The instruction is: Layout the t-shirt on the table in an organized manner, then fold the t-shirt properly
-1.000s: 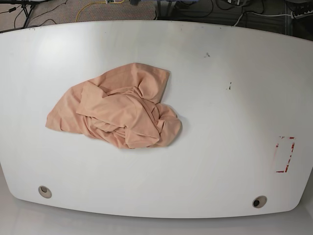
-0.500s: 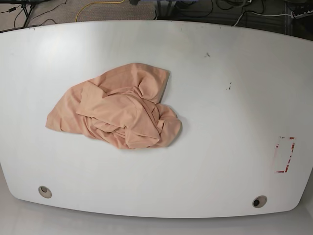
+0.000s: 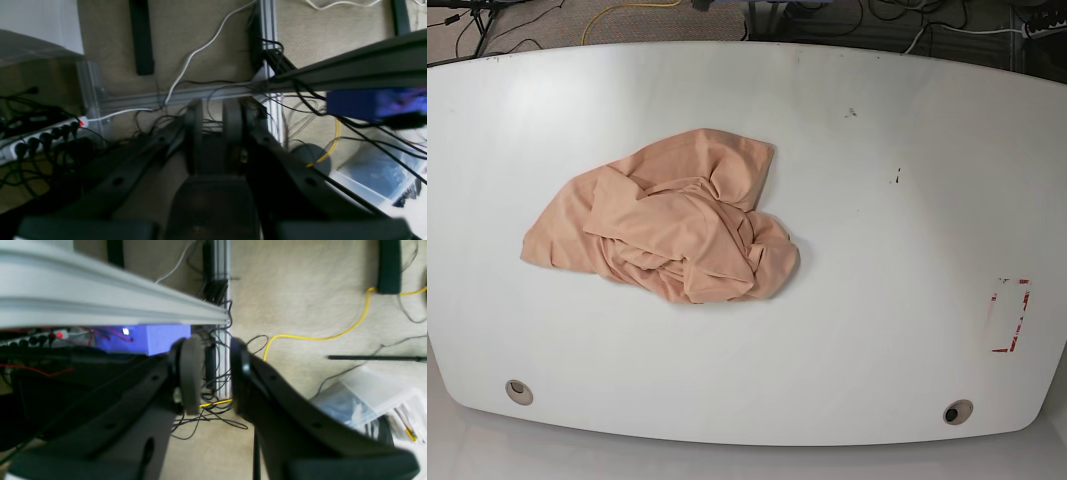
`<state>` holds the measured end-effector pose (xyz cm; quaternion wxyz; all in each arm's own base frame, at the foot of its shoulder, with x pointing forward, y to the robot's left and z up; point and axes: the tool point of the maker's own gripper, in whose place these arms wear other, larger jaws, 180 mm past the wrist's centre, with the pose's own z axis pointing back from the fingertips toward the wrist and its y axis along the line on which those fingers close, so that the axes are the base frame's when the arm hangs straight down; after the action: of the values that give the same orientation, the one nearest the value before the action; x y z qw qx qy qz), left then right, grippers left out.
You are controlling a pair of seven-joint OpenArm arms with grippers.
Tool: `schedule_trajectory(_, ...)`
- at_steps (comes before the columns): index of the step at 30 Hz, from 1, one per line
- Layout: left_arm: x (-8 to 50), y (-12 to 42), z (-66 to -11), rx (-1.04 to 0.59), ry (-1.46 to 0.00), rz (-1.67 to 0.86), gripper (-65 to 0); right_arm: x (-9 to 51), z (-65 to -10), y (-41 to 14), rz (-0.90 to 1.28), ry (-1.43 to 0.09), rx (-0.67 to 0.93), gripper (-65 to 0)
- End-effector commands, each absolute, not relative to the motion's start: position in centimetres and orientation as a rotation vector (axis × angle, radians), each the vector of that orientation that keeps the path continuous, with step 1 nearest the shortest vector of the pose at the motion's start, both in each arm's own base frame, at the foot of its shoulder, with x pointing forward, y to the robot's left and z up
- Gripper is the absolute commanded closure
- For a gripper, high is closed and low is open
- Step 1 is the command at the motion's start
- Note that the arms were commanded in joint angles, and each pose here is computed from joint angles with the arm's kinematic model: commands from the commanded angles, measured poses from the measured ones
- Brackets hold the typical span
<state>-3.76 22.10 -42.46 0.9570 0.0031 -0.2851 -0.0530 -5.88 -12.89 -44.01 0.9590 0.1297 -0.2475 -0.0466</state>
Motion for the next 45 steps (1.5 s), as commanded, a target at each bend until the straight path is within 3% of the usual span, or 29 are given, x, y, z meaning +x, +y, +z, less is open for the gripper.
schedule_trajectory(1,-2.4,22.5,-40.1,0.002,-0.647,-0.089,-9.9,-5.3,-41.7,-12.3,-0.091,-0.545,0.285,-13.6)
schedule_trajectory(7,-0.5,23.2,-37.4,0.003,-0.716,-0.069,-9.9,-3.8,-39.4,-12.4,-0.068,-0.602,0.281,-13.6)
schedule_trajectory(17,5.8,24.5,-33.5,0.052,-0.921,-0.081,-10.0,1.8,-36.6,-16.7,-0.068,-0.788,0.143,-13.6)
schedule_trajectory(24,11.2,24.1,-32.3,0.054,-1.069,-0.085,-10.3,6.2,-35.7,-19.0,-0.060,-0.915,0.078,-14.0)
schedule_trajectory(28,13.4,22.8,-32.6,0.018,-1.075,-0.088,-10.4,8.3,-35.3,-19.3,-0.043,-0.970,0.066,-14.6)
schedule_trajectory(31,15.1,22.3,-33.0,0.003,-1.071,-0.085,-15.4,10.0,-35.2,-19.6,-0.003,-0.989,0.054,-17.0)
schedule_trajectory(38,18.0,22.2,-31.9,0.006,-1.134,-0.081,-37.9,14.1,-35.7,-19.7,0.030,-0.992,0.041,-33.3)
schedule_trajectory(45,20.3,22.2,-30.6,0.009,-1.201,-0.081,-38.5,18.6,-34.8,-19.5,0.045,-1.039,0.041,-36.1)
